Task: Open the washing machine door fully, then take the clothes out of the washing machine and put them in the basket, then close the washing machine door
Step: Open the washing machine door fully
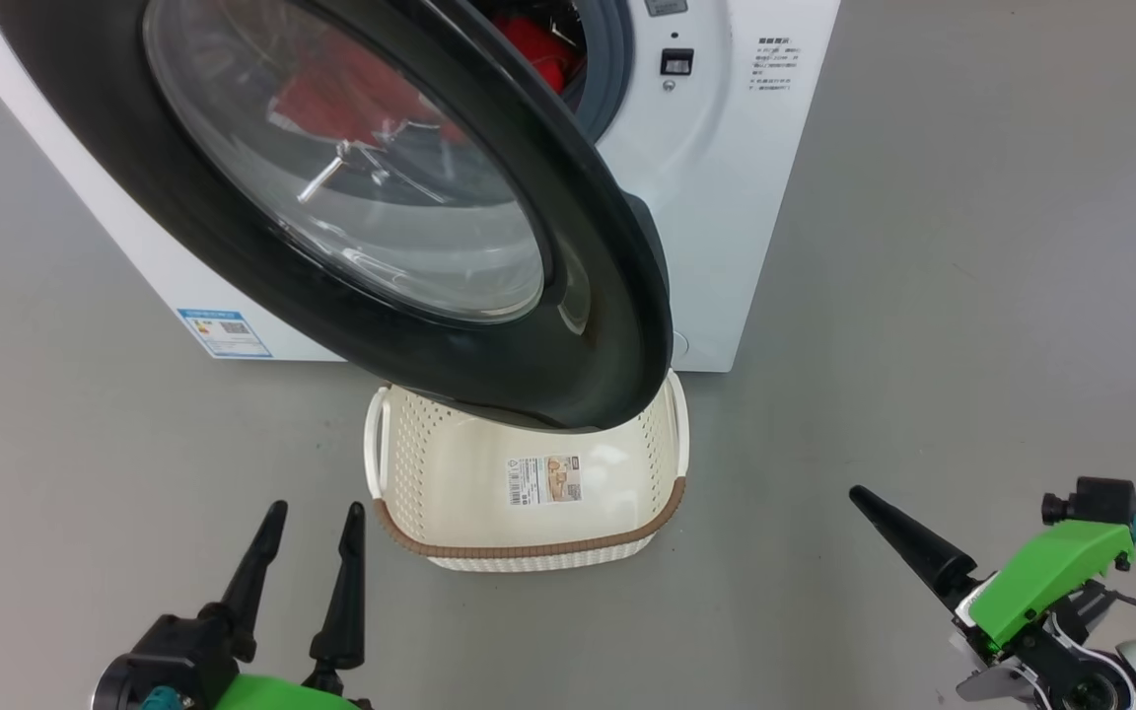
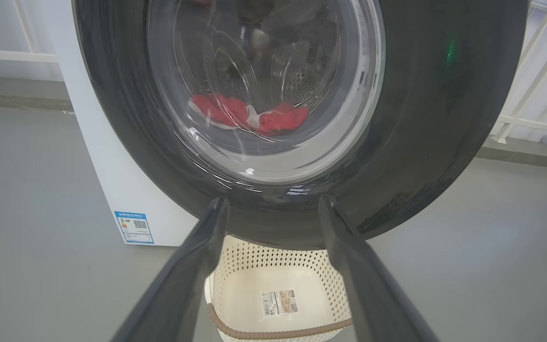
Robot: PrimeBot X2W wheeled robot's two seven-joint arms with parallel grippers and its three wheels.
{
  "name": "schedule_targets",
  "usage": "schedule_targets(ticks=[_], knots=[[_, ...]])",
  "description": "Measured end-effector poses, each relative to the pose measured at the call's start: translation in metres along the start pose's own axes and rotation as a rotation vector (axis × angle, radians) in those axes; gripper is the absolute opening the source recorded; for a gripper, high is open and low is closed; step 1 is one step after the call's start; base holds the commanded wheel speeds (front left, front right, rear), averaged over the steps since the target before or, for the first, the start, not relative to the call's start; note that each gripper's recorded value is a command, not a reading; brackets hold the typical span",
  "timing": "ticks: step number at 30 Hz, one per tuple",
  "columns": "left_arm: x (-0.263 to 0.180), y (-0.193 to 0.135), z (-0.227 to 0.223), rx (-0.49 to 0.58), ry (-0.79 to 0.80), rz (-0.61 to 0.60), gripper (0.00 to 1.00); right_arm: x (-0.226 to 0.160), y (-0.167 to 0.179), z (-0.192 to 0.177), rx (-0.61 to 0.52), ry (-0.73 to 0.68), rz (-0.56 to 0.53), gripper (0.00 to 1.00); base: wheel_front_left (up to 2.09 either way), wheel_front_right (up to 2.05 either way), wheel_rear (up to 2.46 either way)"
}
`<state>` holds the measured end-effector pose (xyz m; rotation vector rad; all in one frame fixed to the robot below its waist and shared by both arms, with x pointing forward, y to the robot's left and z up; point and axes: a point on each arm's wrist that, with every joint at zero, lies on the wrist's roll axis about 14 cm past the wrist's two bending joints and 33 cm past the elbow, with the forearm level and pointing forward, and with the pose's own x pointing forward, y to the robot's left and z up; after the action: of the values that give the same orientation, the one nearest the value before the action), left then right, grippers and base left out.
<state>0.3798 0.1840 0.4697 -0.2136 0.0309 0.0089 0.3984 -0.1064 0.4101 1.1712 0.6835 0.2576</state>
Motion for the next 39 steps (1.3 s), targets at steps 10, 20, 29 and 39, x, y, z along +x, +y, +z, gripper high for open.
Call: schedule_targets(ticks=[10, 20, 29, 39], knots=[[0.001, 0.0, -0.002, -0.001, 0.007, -0.001, 1.0, -0.016, -0.019, 0.009, -0.178, -0.13, -0.072, 1.0, 0.0, 0.0, 0.0], [0.0, -0.002, -0.003, -0.004, 0.01, -0.01, 1.0, -0.024, -0.022, 0.004, -0.431, -0.215, -0.065, 1.0, 0.0, 0.0, 0.0], [0.0, -0.002, -0.004, -0.003, 0.011, -0.01, 1.0, -0.025, -0.018, 0.013, -0.634, -0.246, -0.055, 1.0, 0.0, 0.0, 0.0], [-0.005, 0.0, -0.007, -0.002, 0.023, -0.004, 1.0, -0.037, -0.003, 0.037, -0.757, -0.398, -0.06, 1.0, 0.0, 0.0, 0.0]])
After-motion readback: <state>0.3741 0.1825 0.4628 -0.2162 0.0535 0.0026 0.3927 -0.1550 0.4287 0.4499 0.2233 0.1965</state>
